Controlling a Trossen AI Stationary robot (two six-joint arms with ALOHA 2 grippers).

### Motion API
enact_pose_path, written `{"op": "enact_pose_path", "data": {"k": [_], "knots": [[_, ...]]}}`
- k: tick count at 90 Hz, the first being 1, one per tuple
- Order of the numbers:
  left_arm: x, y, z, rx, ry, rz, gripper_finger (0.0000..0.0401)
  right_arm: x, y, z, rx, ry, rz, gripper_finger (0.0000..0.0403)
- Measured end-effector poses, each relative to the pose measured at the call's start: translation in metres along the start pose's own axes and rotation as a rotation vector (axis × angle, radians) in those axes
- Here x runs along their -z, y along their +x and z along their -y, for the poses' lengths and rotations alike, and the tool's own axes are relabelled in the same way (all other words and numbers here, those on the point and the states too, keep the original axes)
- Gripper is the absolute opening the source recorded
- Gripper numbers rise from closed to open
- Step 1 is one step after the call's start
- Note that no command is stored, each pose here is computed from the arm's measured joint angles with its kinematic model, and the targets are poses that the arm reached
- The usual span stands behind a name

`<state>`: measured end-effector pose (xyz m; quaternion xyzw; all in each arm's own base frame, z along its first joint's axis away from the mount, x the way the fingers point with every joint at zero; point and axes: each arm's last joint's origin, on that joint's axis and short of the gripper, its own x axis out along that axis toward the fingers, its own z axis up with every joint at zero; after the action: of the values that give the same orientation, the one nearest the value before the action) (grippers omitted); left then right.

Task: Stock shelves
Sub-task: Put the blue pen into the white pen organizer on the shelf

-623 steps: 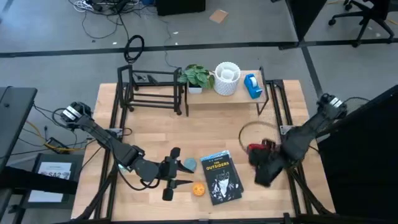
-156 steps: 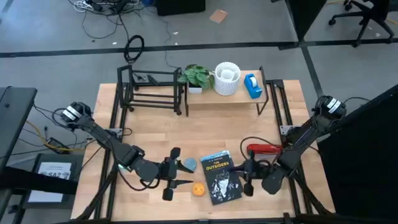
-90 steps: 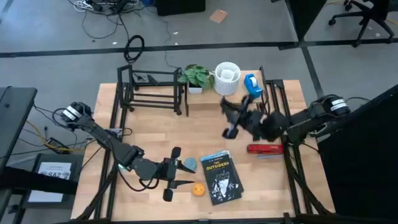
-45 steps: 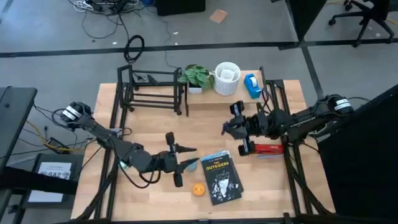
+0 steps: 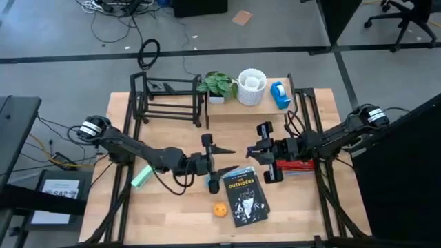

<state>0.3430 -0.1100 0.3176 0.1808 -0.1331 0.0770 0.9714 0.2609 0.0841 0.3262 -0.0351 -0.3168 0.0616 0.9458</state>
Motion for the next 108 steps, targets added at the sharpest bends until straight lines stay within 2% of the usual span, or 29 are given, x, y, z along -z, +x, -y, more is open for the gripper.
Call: {"op": "enact_pose_path", "data": {"k": [30,40,60,69,85,94,108], "knots": [[0.002,0.039,0.008,-0.071,-0.002,-0.021,0.0192,0.003,0.0,-0.001,0.007,-0.009,-0.018,0.0],[-0.001,0.039,0.011,-0.085,-0.004,-0.034,0.0151,0.003,0.0,-0.004,-0.003,-0.015,-0.022,0.0],[-0.005,0.032,0.021,-0.144,-0.011,-0.082,0.0029,0.002,-0.001,-0.01,-0.017,-0.063,-0.03,0.0],[-0.007,0.029,0.026,-0.18,-0.002,-0.113,0.0016,0.003,-0.001,-0.012,-0.022,-0.076,-0.041,0.0002],[-0.009,0.022,0.033,-0.262,0.143,-0.215,0.0016,0.006,-0.003,-0.016,0.038,-0.103,-0.104,0.0028],[-0.011,0.015,0.038,-0.3,0.286,-0.327,0.0016,0.006,-0.005,-0.022,0.083,-0.249,-0.159,0.0066],[-0.011,0.004,0.044,-0.37,0.489,-0.505,0.0016,0.001,-0.011,-0.037,0.225,-0.468,-0.283,0.0144]]}}
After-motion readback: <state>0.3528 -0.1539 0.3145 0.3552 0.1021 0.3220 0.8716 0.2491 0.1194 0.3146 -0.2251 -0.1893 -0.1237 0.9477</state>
